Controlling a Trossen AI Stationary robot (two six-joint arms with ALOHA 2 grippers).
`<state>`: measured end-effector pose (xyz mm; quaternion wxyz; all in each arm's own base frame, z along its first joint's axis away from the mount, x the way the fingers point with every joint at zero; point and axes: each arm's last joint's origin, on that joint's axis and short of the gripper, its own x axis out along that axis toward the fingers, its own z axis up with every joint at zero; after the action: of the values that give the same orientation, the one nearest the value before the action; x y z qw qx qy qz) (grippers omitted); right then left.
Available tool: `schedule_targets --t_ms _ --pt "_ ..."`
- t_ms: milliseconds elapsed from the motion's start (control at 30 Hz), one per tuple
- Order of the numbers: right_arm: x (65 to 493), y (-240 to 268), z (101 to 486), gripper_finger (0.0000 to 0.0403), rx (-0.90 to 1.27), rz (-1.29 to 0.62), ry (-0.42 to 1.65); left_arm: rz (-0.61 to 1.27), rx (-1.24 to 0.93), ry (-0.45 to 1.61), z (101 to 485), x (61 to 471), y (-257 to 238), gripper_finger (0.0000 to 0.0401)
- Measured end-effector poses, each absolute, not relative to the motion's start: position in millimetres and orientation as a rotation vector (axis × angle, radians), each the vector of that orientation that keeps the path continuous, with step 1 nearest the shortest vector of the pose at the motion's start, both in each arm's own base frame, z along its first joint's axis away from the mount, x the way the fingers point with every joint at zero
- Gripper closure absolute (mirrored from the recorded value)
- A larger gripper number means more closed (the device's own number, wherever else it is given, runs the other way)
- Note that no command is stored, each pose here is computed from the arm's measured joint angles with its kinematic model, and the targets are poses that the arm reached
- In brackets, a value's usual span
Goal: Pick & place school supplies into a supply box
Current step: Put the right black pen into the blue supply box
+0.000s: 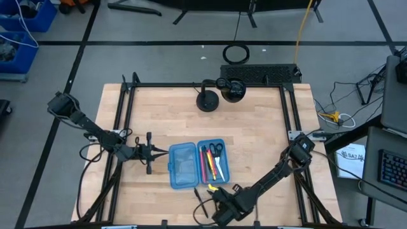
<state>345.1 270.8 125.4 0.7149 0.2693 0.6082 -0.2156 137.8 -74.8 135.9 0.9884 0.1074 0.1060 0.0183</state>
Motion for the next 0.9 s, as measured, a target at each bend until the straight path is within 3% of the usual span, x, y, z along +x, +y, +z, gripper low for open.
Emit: schedule_targets --t_ms 367,600,767,900 --pt "342 273 173 0.0375 0.661 -0.427 1.162 0.015 0.213 0.214 136 138 -75 0.0380" --pt "353 282 211 0.0375 0.832 -0.271 0.948 0.001 0.212 0.214 136 138 -76 0.0380" --pt "348 257 258 0.0375 0.919 -0.428 0.654 0.002 0.202 0.213 136 138 -76 0.0380" --pt "341 226 286 0.0375 0.936 -0.562 0.553 0.003 0.197 0.213 136 138 -76 0.0380"
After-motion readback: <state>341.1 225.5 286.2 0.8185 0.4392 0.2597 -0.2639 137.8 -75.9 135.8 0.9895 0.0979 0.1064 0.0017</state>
